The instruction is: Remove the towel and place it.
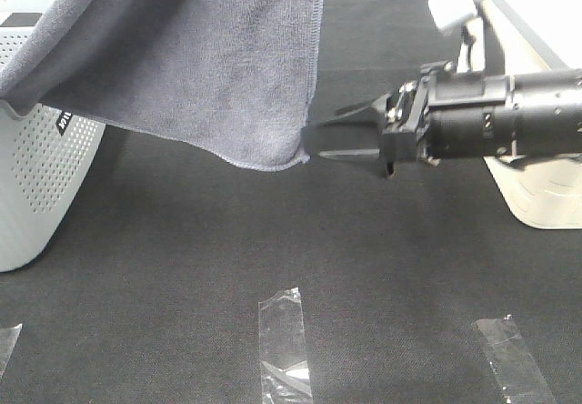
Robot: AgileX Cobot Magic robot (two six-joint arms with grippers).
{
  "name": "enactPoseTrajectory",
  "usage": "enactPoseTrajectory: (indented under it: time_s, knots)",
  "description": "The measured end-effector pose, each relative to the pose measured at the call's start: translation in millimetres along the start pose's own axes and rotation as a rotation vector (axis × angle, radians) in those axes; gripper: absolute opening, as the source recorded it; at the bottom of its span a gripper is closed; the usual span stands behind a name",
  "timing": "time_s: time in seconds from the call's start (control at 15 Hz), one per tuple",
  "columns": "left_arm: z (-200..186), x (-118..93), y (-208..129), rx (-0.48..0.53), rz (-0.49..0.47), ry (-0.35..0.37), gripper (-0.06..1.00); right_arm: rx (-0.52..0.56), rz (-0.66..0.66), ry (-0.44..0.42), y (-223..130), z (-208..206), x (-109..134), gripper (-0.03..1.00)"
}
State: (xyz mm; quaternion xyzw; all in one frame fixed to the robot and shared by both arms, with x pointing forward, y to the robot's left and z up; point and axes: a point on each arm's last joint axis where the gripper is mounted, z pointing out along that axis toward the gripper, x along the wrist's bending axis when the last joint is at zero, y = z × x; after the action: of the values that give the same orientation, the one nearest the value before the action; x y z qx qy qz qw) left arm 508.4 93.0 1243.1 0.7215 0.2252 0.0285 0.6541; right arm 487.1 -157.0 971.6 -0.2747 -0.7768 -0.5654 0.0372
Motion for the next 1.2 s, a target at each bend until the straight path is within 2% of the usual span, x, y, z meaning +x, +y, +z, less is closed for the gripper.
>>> enactPoseTrajectory:
  time_s: [0.6,0.73,1.0,1.13,1.2]
  knots:
    - [0,0,0,0.000,0.000,0.000,0.00,0.000,-0.010,0.052,0,28,-33,0.75]
    - [0,0,0,0.000,0.000,0.000,0.00,-0.012,-0.016,0.088,-1,29,-32,0.70]
    - [0,1,1,-0.010,0.000,0.011,0.00,-0.051,-0.047,0.160,2,28,-25,0.52]
    - [0,2,2,-0.019,0.000,0.023,0.00,-0.054,-0.048,0.164,2,28,-25,0.44]
    - [0,2,2,-0.019,0.000,0.023,0.00,-0.054,-0.048,0.164,2,28,-25,0.44]
